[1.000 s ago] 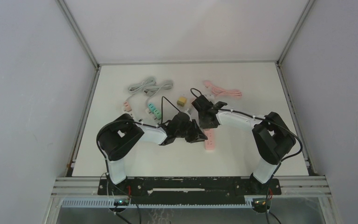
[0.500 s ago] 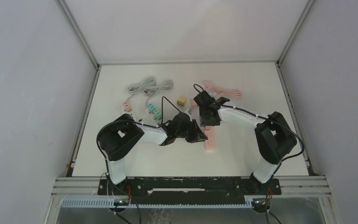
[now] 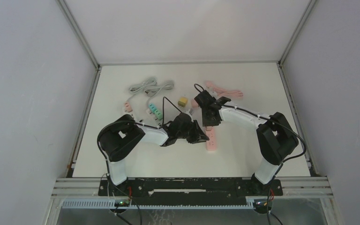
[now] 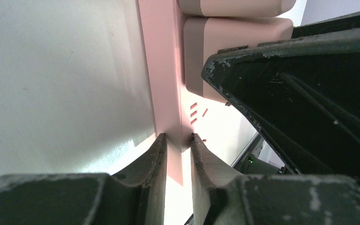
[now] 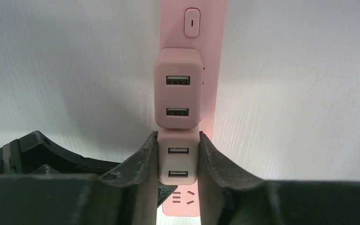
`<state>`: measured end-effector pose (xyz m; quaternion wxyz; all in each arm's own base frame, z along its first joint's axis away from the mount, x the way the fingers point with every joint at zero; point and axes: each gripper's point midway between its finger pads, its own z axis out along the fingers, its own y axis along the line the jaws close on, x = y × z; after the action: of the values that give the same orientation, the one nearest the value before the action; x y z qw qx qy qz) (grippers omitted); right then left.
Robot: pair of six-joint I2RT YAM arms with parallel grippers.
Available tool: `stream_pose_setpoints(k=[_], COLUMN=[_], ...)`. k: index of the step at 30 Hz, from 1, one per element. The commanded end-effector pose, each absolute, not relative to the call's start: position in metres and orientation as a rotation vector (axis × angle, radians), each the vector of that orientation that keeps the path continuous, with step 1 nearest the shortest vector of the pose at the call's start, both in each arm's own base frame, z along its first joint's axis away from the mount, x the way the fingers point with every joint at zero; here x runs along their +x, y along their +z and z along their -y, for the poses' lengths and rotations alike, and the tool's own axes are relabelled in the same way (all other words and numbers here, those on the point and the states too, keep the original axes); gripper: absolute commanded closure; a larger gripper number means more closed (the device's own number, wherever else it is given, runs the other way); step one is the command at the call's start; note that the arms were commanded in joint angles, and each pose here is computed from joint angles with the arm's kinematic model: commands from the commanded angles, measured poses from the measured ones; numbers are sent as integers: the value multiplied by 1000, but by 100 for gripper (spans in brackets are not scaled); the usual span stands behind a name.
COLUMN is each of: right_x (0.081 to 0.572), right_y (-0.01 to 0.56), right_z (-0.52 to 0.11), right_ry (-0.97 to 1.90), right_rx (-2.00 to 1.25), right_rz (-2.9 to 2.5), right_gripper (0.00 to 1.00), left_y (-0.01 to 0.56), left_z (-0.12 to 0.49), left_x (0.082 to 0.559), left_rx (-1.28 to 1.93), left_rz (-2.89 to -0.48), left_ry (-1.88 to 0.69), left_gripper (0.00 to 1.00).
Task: Insert the plug
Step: Press the plug into the socket.
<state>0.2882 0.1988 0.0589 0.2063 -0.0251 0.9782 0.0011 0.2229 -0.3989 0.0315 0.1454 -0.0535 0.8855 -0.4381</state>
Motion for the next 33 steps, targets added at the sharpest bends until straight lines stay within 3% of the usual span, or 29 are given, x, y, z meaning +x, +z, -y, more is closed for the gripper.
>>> stream_pose_setpoints(k=[1,5,18,26,33], right_x=[294,292,262,253,252], right_y=[81,70,7,-7,-19], right_z=[-203,-199,-191,-162,-180], right_ry=[41,15,-136,-90,-107], right_rx=[-86,-102,-244,-111,-187], right_rz=[-2684,-2720,-2869,-2907,-2937], right_gripper=[73,100,100,100,100], left_y=[-10,-10,-10,-10,-9], left_z=[386,386,385,385,384], left_x=[197,197,197,197,197], left_rx=[-103,-104,-103,-104,-105], left_rz=[-2679,-2679,-2680,-2680,-2677], left_ry=[-1115,-1115,-1109,-1103,-1097], left_gripper=[74,74,74,74,74])
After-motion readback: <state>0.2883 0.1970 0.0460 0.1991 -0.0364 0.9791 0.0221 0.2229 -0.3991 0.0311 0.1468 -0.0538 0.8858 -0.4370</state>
